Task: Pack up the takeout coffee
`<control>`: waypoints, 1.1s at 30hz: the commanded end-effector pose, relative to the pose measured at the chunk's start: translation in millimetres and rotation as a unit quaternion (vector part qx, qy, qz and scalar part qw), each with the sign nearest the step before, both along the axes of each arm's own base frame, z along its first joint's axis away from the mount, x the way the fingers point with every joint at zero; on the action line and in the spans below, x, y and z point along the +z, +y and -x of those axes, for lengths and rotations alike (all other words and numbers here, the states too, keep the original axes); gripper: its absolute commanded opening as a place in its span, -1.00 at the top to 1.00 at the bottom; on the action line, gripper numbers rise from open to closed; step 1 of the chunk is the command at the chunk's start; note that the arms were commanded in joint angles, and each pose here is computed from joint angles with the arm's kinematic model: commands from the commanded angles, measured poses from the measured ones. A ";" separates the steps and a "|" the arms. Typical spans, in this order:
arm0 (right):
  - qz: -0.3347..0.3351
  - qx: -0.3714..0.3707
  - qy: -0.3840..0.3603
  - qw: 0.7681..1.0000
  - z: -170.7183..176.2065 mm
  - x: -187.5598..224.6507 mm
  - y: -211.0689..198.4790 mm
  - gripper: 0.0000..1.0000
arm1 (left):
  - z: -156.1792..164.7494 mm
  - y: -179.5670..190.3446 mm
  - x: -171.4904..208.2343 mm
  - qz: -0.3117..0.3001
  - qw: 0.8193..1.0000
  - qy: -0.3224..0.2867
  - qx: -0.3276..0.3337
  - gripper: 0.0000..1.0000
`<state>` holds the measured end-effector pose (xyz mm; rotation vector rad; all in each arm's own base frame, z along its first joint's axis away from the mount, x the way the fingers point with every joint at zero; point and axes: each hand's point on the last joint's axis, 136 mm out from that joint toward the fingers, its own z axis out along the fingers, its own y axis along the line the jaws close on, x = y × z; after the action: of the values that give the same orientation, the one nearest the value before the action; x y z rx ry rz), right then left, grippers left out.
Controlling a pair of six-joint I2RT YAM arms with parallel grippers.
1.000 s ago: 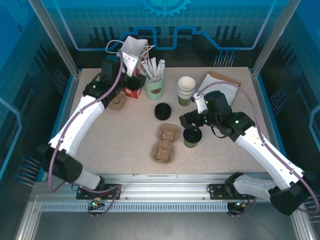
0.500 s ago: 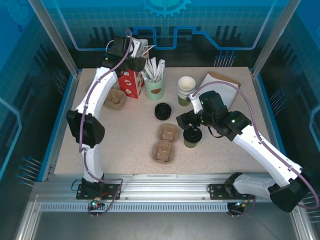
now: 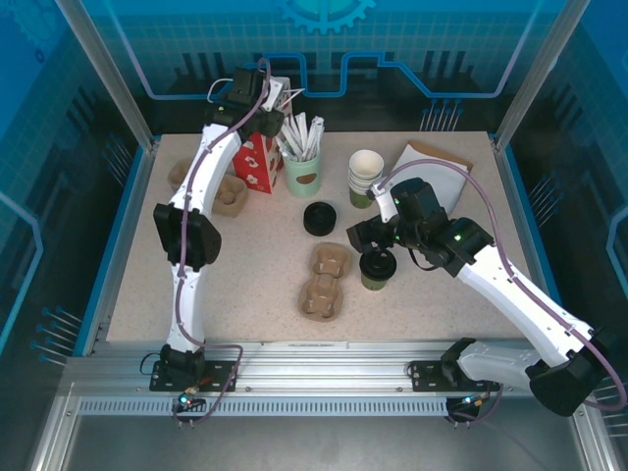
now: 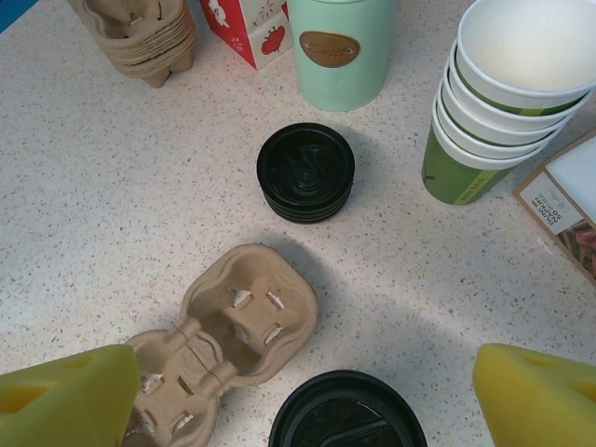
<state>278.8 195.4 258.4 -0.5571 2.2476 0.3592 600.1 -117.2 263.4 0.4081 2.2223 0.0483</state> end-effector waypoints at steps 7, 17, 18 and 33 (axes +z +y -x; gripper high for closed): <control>0.003 0.003 0.010 1.000 4.7 -9.9 3.4 -0.88 | -21.3 4.7 13.4 -0.002 0.999 -0.044 0.004 0.38; 0.008 -0.001 0.013 1.000 7.1 -12.3 0.0 -0.88 | -27.4 3.4 19.3 -0.007 0.998 -0.061 -0.005 0.73; 0.007 -0.001 0.013 1.000 7.6 -12.0 -0.4 -0.88 | -27.6 2.6 22.8 -0.008 0.998 -0.065 -0.009 0.77; 0.000 -0.003 0.005 1.000 13.0 -4.9 -4.5 -0.88 | -2.7 20.1 142.6 -0.068 0.978 -0.197 -0.007 1.00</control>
<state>271.6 192.2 253.2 -0.5558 2.2580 0.3591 623.5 -114.1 300.8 0.4980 2.0488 0.1656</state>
